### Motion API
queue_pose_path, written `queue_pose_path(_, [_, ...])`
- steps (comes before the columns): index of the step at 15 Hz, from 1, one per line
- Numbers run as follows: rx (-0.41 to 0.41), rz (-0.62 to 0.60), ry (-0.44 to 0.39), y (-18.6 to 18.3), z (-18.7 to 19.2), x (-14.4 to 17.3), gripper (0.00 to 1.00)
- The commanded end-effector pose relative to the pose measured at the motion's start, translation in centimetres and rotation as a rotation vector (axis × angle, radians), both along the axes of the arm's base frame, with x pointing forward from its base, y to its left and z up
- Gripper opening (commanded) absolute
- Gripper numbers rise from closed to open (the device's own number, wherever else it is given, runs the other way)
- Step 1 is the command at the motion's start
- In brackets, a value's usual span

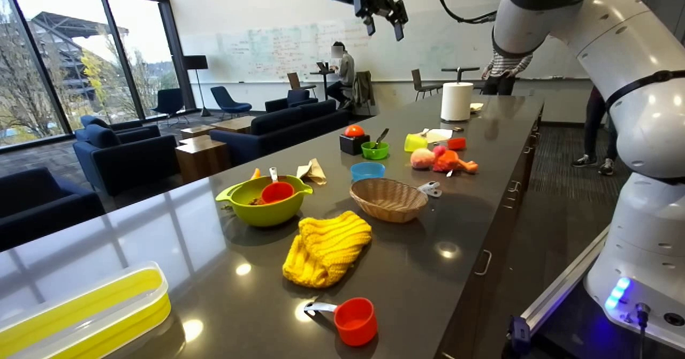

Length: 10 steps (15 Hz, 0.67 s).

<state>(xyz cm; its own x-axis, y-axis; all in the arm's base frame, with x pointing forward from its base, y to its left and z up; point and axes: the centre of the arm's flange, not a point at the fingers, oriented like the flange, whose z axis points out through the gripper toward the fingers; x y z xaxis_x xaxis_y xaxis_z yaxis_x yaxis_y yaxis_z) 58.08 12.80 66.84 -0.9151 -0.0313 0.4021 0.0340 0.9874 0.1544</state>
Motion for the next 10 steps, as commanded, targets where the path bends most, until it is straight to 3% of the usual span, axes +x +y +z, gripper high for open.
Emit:
queue_pose_path(1, [0.032,0.038,0.007,0.3,0.6,-0.6,1.00])
queue_pose_path(6, [0.076,0.075,0.025,-0.5,1.0,-1.1,1.00])
queue_pose_path(8, [0.178,0.177,0.108,0.1,0.6,-1.0,1.00])
queue_pose_path(10, [0.242,0.263,0.117,1.4,1.3,-1.8,1.00])
